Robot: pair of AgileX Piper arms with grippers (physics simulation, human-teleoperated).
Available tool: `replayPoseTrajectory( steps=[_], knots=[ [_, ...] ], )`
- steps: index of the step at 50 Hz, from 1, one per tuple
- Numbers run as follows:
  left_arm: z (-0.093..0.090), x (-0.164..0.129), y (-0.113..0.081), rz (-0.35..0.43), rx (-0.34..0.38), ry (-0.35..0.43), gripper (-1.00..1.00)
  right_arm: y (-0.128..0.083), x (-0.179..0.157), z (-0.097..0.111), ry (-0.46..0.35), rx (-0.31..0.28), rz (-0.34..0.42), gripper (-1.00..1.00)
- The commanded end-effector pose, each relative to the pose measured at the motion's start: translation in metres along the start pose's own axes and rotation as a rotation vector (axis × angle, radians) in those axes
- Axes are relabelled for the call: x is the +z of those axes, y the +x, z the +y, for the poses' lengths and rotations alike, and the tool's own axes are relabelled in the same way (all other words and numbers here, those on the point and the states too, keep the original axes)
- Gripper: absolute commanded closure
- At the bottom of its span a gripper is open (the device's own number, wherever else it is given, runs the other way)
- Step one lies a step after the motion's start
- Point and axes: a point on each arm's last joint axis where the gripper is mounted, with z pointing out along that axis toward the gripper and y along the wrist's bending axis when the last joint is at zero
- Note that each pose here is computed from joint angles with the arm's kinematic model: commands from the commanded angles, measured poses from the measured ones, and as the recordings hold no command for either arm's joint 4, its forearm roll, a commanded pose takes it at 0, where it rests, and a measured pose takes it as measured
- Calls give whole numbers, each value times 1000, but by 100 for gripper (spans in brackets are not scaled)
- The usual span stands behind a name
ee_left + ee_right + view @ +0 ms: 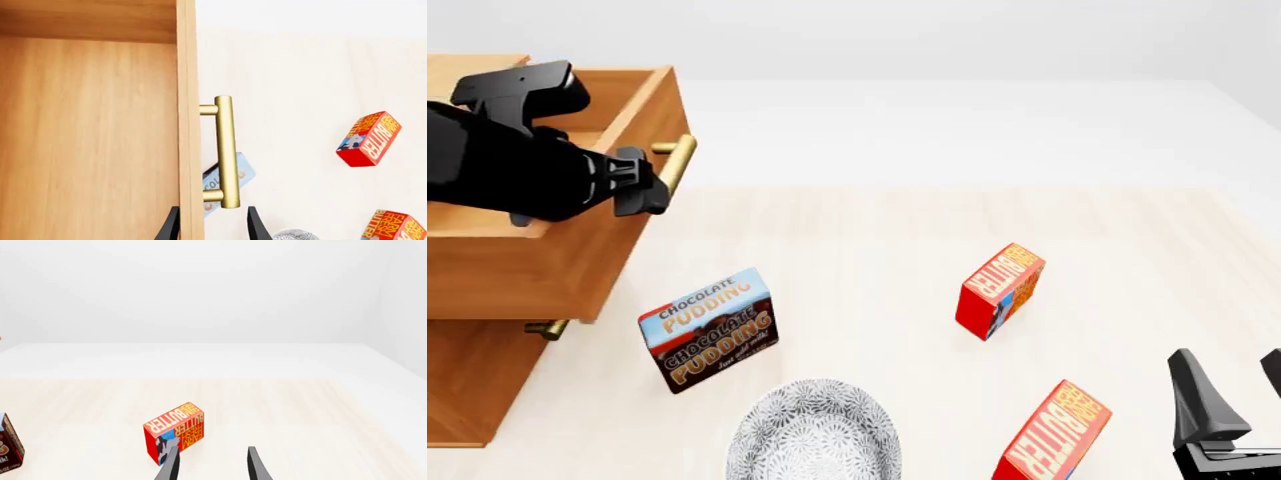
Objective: Put the butter at the front in the top drawer of the cabinet and close it.
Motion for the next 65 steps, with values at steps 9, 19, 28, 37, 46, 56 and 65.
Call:
replayPoseTrajectory(
  steps=[9,19,28,37,46,56,65],
  knots=[
    [-29,27,17,90,35,76,-100,0,-1,0,1,0,0,-100],
    [-36,31,20,103,49,91,-100,0,-1,0,0,0,0,-100],
    [-37,27,17,99,57,92,-100,0,-1,0,0,0,0,-100],
    [-41,24,15,96,63,103,-100,0,-1,0,1,0,0,-100],
    [-34,10,9,71,60,92,-100,0,-1,0,1,0,0,-100],
    [-26,-11,-1,40,76,80,-100,0,-1,0,1,0,0,-100],
    [-23,-26,-7,28,99,71,-100,0,-1,0,0,0,0,-100]
  ],
)
